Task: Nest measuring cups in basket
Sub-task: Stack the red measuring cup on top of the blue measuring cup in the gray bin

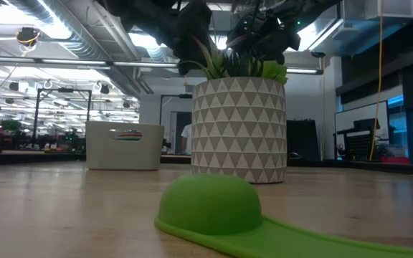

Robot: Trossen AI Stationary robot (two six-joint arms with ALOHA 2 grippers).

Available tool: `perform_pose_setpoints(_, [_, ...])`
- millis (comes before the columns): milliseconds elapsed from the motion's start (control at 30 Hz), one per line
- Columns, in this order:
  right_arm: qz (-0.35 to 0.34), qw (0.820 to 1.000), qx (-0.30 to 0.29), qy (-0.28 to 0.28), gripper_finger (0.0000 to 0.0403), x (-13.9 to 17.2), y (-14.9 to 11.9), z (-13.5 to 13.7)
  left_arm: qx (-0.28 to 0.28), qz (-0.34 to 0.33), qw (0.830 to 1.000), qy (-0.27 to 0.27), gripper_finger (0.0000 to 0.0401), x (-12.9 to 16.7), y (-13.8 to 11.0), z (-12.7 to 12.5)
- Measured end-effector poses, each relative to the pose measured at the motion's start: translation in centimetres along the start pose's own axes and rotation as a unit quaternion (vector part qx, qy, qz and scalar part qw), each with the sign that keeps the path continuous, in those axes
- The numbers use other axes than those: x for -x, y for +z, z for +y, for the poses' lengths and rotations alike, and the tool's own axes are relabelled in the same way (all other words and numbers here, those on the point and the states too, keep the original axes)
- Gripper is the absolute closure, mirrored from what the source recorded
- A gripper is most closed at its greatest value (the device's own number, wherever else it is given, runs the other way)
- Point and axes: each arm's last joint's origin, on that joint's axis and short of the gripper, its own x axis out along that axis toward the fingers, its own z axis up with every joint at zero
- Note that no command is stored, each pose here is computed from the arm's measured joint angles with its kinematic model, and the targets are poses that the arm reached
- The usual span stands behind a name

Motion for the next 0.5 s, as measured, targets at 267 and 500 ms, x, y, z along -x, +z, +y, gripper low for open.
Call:
perform_pose_setpoints(267, [-0.001, 1.0, 0.002, 0.001, 0.0384, 0.0, -0.01, 0.0, 0.161, 0.013, 0.987, -0.003, 0.0291, 0.0, -0.26, -0.02])
perform_pose_setpoints(500, [-0.001, 1.0, 0.004, 0.0, 0.0384, 0.0, -0.01, -0.01, 0.232, 0.013, 0.973, 0.016, 0.0291, 0.01, -0.36, 0.1])
